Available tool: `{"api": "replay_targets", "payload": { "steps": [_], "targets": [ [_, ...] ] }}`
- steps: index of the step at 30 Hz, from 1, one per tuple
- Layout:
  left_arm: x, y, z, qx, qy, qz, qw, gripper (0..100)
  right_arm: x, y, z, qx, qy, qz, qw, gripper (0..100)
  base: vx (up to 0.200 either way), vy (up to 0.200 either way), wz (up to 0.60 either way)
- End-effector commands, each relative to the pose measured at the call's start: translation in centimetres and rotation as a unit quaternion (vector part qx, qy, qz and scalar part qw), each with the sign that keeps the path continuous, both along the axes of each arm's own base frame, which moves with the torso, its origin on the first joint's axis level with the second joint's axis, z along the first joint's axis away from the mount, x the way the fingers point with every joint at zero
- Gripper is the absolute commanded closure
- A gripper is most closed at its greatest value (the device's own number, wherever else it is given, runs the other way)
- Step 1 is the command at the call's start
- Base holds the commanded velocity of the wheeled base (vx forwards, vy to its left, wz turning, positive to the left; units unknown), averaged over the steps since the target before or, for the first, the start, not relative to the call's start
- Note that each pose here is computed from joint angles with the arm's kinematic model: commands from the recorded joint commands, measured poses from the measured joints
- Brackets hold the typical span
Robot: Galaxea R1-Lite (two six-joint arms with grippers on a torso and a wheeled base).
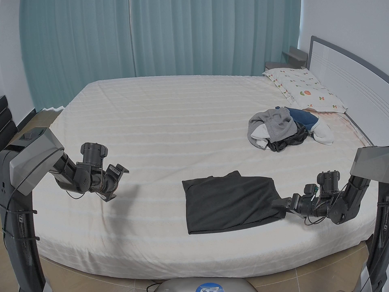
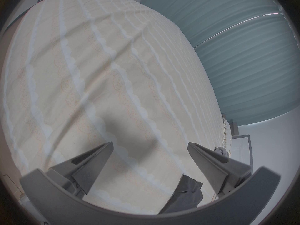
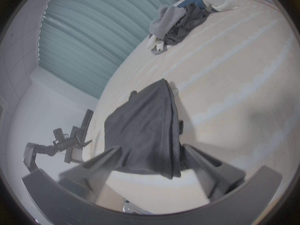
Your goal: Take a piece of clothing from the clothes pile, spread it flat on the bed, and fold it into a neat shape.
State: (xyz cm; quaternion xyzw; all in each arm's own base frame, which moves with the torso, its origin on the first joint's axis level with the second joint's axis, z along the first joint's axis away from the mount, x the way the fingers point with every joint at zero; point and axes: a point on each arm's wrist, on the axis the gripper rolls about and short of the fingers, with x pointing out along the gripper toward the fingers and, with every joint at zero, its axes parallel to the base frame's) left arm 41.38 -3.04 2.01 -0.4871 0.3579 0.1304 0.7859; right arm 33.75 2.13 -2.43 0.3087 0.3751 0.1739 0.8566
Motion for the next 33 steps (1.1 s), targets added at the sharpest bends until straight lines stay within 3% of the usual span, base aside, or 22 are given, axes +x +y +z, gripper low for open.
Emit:
{"api": "replay_targets", "payload": {
  "steps": [1,26,27,33],
  "targets": [
    [0.0,0.0,-0.1,0.000,0.001,0.001,1.0000,0,-0.6,-0.7,0.6,-0.025,0.007,0.010,0.9996,100,0.000,0.000,0.00],
    [0.0,0.0,0.0,0.000,0.000,0.001,1.0000,0,-1.6,-2.3,-0.6,-0.085,0.022,0.046,0.9951,100,0.000,0.000,0.00],
    [0.0,0.0,0.0,0.000,0.000,0.001,1.0000,0,-1.6,-2.3,-0.6,-0.085,0.022,0.046,0.9951,0,0.000,0.000,0.00],
    [0.0,0.0,0.0,-0.001,-0.001,0.001,1.0000,0,-0.6,-2.9,0.1,-0.077,0.003,0.032,0.9965,0,0.000,0.000,0.00]
  ]
}}
